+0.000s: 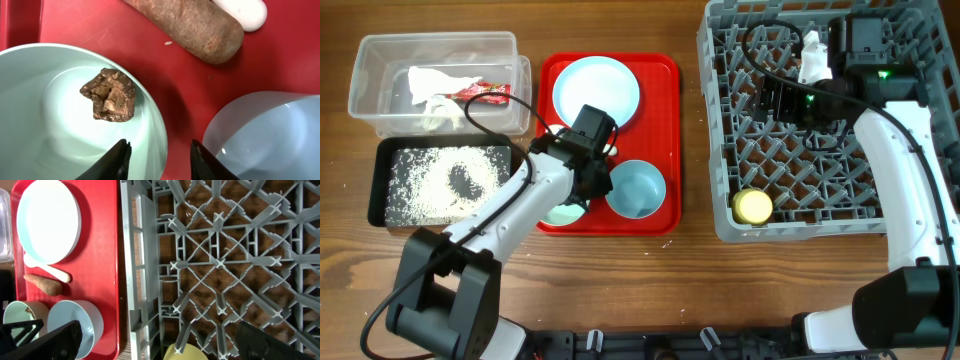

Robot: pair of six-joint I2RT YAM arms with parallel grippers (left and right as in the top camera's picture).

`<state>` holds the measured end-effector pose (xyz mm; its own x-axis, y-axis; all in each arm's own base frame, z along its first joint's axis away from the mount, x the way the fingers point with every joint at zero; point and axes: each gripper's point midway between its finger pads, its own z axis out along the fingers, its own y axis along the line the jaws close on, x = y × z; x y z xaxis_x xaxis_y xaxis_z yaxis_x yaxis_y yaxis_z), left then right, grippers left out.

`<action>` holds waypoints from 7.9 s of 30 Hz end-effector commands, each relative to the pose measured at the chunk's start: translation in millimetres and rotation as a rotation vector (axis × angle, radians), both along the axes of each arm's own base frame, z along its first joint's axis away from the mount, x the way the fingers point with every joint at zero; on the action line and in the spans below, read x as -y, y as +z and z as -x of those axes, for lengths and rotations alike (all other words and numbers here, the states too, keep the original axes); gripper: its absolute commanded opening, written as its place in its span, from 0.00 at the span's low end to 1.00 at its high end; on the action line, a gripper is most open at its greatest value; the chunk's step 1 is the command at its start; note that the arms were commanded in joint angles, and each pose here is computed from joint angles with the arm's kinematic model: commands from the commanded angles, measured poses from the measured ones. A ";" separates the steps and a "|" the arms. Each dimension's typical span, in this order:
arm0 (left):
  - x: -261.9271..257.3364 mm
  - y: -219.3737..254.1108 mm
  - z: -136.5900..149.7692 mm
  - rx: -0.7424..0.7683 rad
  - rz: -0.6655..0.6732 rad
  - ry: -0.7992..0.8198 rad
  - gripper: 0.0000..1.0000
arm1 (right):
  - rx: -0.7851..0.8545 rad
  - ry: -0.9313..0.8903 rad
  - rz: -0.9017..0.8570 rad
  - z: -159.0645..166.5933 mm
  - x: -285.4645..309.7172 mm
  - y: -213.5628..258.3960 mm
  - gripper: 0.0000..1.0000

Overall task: Sort waste into correct bins and load items into the dishwasher rack
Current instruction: 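Grasp the bowl holding the food scrap with the left gripper, then tip the food scrap out onto the black tray, then set the emptied bowl back on the red tray, then grasp the sausage-like food item and drop it onto the black tray, then move the right gripper to the light-blue bowl on the red tray, then lift the bowl with the right gripper and place it in the rack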

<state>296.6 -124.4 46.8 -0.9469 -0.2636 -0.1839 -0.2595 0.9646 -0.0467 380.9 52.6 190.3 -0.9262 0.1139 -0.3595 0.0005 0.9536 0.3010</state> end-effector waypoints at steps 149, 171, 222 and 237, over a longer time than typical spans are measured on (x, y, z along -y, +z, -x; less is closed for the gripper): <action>-9.5 -13.7 -97.3 -0.055 0.029 0.327 0.46 | 0.087 0.005 -0.117 -12.4 -17.5 25.2 1.00; -13.7 -18.2 -90.2 -0.023 0.042 0.349 0.04 | 0.085 0.005 -0.117 -12.0 -17.5 24.8 1.00; -157.4 96.8 -76.4 0.304 0.108 0.377 1.00 | 0.076 0.407 -0.069 34.3 -152.5 2.9 0.92; -152.4 96.7 -76.7 0.302 0.110 0.364 1.00 | -0.282 0.648 0.115 64.2 -180.8 -170.2 0.33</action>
